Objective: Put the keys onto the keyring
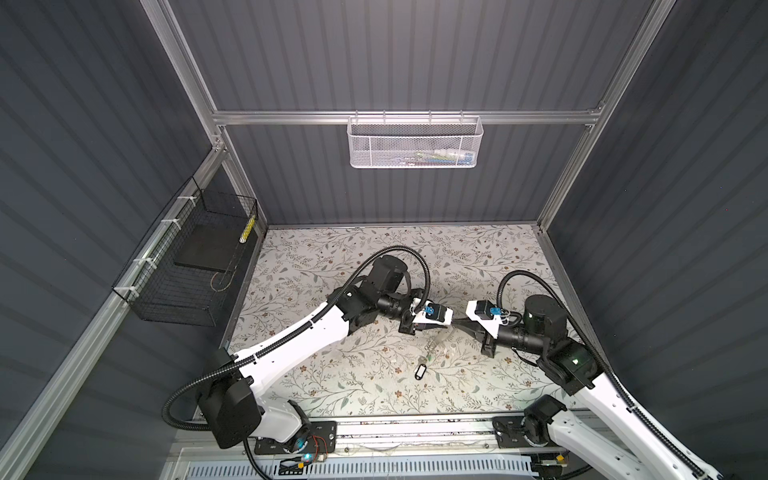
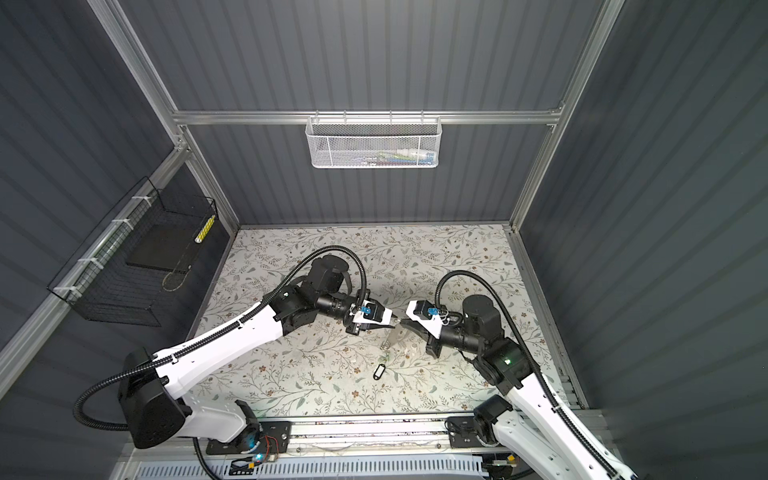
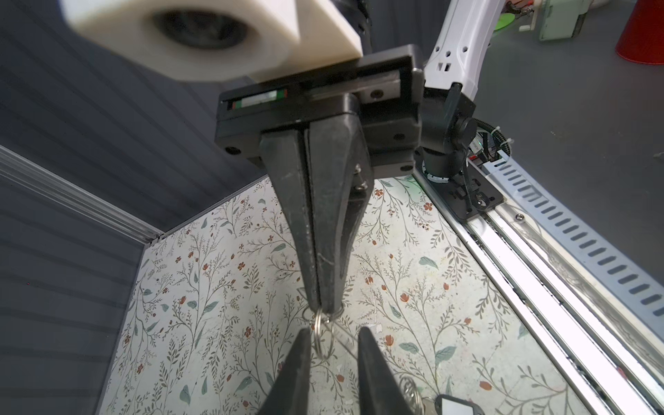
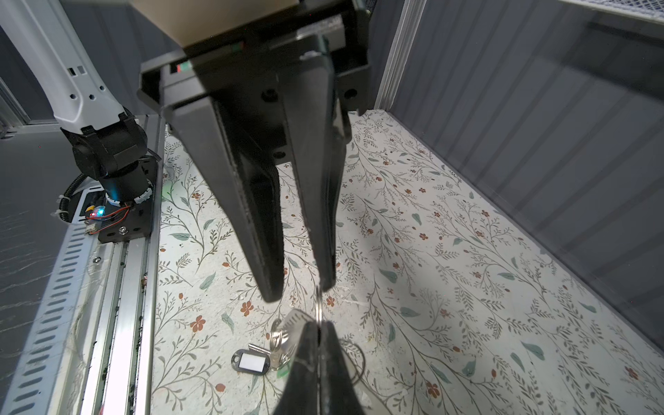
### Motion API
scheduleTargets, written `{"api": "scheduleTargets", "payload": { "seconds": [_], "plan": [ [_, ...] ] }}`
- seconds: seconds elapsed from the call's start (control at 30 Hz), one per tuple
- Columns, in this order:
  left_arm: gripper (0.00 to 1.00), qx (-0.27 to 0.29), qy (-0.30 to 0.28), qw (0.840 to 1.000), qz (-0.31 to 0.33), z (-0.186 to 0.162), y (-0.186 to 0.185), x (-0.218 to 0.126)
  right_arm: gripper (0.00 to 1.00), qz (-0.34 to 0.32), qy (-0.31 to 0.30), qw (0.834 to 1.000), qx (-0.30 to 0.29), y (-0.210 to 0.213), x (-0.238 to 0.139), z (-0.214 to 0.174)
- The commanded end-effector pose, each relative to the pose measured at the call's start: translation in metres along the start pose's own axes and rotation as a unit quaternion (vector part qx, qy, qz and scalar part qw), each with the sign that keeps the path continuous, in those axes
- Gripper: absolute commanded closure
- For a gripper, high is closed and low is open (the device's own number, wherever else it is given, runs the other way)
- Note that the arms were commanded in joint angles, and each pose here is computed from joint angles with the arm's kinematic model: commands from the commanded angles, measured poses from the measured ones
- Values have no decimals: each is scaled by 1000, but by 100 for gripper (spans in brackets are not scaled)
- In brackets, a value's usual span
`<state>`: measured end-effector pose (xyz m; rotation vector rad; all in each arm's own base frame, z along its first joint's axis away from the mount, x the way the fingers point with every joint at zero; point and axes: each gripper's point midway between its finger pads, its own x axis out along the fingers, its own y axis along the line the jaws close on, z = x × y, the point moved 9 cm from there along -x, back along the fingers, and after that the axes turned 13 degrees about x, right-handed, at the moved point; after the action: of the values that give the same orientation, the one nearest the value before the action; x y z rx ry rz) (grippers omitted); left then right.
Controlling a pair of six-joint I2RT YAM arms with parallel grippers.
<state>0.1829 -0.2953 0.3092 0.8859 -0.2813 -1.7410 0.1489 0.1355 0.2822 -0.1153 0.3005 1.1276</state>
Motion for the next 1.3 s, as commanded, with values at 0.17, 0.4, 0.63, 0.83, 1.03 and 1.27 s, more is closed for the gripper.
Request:
{"api": "scheduleTargets", "payload": {
  "seconds": [0.17, 0.4, 0.63, 0.83, 1.03, 1.27],
  "plan": [
    [80, 8, 1, 1000, -3, 4, 7, 4, 100, 11, -16, 1000, -6, 4, -4, 12],
    [80, 4, 6, 1000, -5, 2, 8, 7, 100, 15, -16, 1000, -6, 4, -3, 11],
    [100, -2, -11, 1000, -5, 5, 10, 8, 100, 9, -18, 1000, -7, 3, -3, 11],
    [100, -29, -62, 997, 29, 2, 8, 3, 68, -62, -28, 998, -17, 1, -14, 1],
    [100, -60, -143, 986, 63, -1, 4, 4, 65, -106, -55, 993, -25, 2, -24, -14],
    [100, -69, -176, 978, 92, 1, 6, 2, 71, -84, -59, 995, -14, 2, -18, -15]
  ]
}}
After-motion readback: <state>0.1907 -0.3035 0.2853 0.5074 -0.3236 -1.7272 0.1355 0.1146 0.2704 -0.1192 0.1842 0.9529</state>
